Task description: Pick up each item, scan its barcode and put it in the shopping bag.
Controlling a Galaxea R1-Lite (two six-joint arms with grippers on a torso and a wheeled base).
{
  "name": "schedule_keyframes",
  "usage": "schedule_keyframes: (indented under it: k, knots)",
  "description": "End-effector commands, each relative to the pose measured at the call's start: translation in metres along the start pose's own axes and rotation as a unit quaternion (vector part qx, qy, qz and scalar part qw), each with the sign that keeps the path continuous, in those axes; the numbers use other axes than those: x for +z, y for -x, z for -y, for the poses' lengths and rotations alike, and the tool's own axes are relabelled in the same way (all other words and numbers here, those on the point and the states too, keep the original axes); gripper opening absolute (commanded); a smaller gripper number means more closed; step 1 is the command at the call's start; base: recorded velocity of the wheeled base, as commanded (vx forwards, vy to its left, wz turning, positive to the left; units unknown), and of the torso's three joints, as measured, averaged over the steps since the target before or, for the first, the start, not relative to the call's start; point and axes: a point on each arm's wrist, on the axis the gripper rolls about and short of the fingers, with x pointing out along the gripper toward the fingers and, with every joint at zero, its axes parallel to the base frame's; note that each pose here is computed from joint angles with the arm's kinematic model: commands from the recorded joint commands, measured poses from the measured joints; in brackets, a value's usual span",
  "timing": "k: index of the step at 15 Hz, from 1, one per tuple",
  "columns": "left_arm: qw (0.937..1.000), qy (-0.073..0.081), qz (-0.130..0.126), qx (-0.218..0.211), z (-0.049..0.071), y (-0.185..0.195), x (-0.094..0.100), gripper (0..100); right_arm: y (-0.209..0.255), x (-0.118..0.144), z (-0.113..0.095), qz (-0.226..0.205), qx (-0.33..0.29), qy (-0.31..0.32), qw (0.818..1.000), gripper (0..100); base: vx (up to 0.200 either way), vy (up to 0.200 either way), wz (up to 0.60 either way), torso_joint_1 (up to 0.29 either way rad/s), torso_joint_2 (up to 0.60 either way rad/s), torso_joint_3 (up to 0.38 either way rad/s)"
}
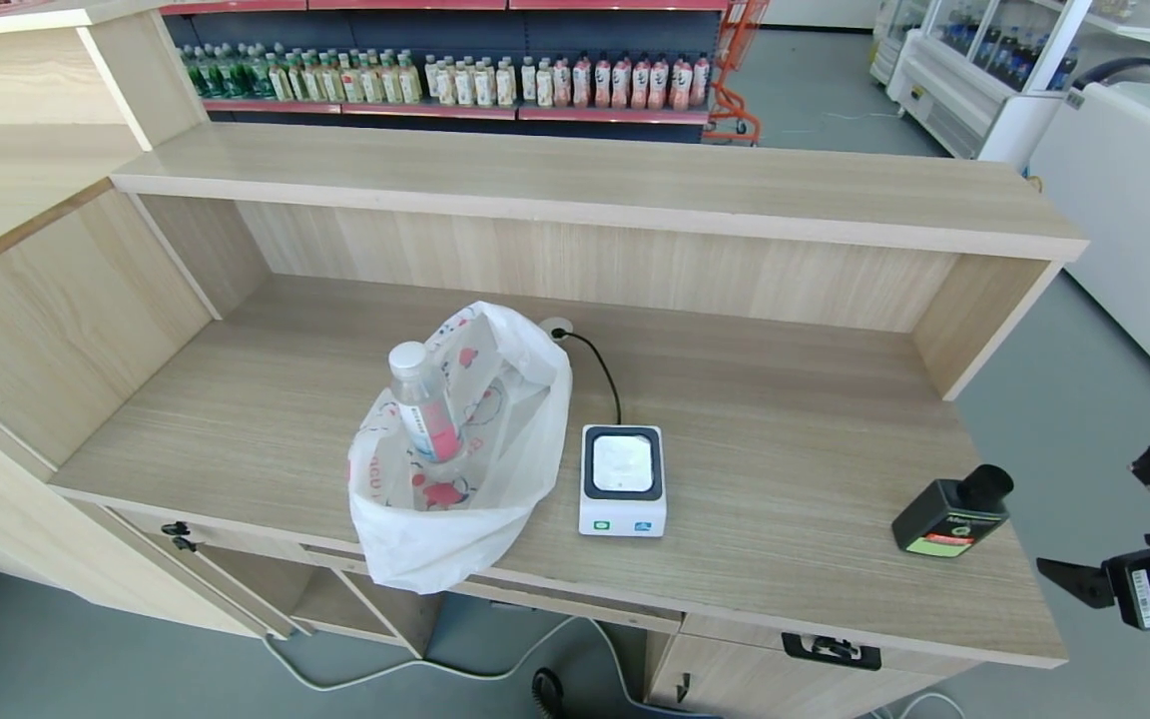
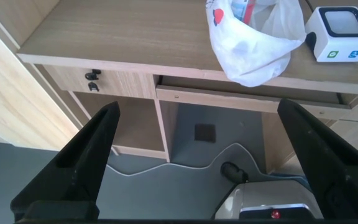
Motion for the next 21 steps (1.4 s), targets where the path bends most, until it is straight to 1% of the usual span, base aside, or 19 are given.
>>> schedule_keyframes:
  k: [1, 8, 10, 11, 15, 17, 19, 21]
  knots:
    - [1.0, 0.0, 0.0, 0.0, 0.0, 0.0, 0.0, 100, -0.01, -0.001, 0.001, -0.013, 0.007, -0.001, 1.0, 100, 0.0, 0.0, 0.0, 0.0, 0.0, 0.0]
    - [1.0, 0.0, 0.0, 0.0, 0.0, 0.0, 0.0, 100, -0.032, 0.006, -0.001, -0.015, 0.029, 0.014, 0.999, 100, 0.0, 0.0, 0.0, 0.0, 0.0, 0.0]
    - [1.0, 0.0, 0.0, 0.0, 0.0, 0.0, 0.0, 100, -0.047, 0.009, -0.009, 0.003, 0.043, 0.038, 0.998, 100, 0.0, 0.0, 0.0, 0.0, 0.0, 0.0]
    - [1.0, 0.0, 0.0, 0.0, 0.0, 0.0, 0.0, 100, -0.053, 0.013, -0.014, 0.02, 0.056, 0.049, 0.997, 100, 0.0, 0.0, 0.0, 0.0, 0.0, 0.0]
    - [1.0, 0.0, 0.0, 0.0, 0.0, 0.0, 0.0, 100, -0.065, 0.018, -0.033, 0.037, 0.096, 0.071, 0.992, 100, 0.0, 0.0, 0.0, 0.0, 0.0, 0.0]
    - [1.0, 0.0, 0.0, 0.0, 0.0, 0.0, 0.0, 100, -0.069, 0.018, -0.037, 0.045, 0.111, 0.091, 0.989, 100, 0.0, 0.0, 0.0, 0.0, 0.0, 0.0]
    - [1.0, 0.0, 0.0, 0.0, 0.0, 0.0, 0.0, 100, -0.072, 0.018, -0.038, 0.064, 0.129, 0.118, 0.982, 100, 0.0, 0.0, 0.0, 0.0, 0.0, 0.0]
    - [1.0, 0.0, 0.0, 0.001, 0.0, 0.0, 0.0, 100, -0.076, 0.016, -0.038, 0.07, 0.133, 0.133, 0.98, 100, 0.0, 0.0, 0.0, 0.0, 0.0, 0.0]
